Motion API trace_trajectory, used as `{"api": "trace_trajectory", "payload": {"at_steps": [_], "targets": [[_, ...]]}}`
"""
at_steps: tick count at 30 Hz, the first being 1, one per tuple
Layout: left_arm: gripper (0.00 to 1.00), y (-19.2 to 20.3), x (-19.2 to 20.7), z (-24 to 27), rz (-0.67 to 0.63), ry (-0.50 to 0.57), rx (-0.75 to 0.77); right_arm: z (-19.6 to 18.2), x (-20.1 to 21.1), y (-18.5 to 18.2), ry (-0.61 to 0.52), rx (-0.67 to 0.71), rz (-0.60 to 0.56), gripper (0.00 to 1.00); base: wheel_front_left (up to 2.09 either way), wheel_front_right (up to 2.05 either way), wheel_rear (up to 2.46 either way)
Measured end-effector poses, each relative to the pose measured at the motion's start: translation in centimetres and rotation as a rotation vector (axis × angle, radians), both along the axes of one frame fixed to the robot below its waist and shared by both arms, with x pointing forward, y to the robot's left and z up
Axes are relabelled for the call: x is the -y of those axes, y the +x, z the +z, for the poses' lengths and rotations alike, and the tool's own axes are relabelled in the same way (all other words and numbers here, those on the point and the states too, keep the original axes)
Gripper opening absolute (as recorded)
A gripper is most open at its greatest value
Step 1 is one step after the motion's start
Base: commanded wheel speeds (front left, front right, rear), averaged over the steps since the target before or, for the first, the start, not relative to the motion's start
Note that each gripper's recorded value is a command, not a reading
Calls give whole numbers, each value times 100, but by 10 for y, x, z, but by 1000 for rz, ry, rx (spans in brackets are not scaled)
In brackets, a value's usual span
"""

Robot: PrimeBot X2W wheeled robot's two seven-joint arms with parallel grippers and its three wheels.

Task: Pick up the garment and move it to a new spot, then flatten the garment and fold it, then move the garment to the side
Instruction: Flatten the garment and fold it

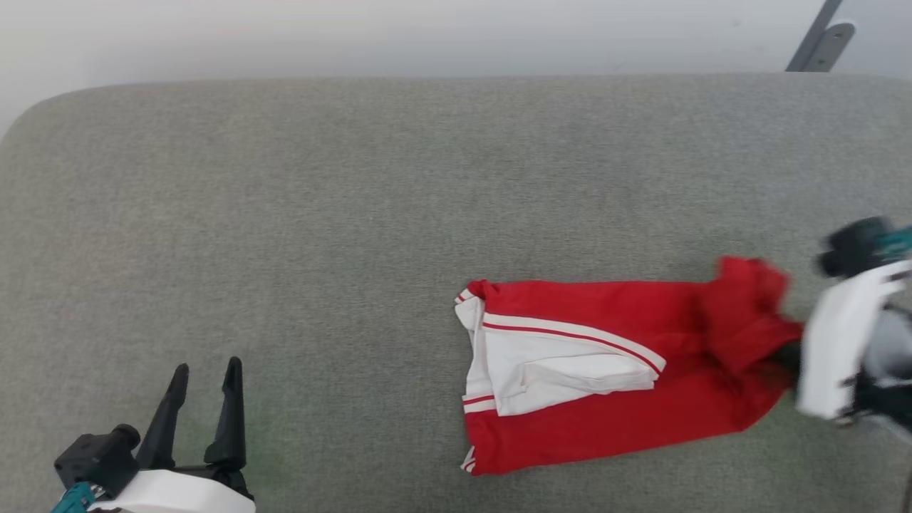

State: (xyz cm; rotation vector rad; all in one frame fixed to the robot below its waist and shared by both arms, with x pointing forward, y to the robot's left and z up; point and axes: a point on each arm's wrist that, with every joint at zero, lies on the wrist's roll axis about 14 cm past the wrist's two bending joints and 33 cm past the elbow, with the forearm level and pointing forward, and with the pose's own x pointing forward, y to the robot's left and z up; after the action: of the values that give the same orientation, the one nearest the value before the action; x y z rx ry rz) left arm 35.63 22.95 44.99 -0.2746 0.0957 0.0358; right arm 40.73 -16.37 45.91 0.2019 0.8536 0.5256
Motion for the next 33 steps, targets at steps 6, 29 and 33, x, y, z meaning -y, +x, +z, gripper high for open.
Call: {"api": "trace_trajectory", "payload": {"at_steps": [6,29,33], "targets": [[100,-4,-1,-1,6,0,-6,-1,-61,-8,27,9,171,0,0,0,0],[100,-27,-22,3,86,-27,1,7,-150,-7,114,54,353,100,0,0,0],[100,-26,-22,6,79,-33,11,20,-122,1,109,112,280,100,0,0,0]]}}
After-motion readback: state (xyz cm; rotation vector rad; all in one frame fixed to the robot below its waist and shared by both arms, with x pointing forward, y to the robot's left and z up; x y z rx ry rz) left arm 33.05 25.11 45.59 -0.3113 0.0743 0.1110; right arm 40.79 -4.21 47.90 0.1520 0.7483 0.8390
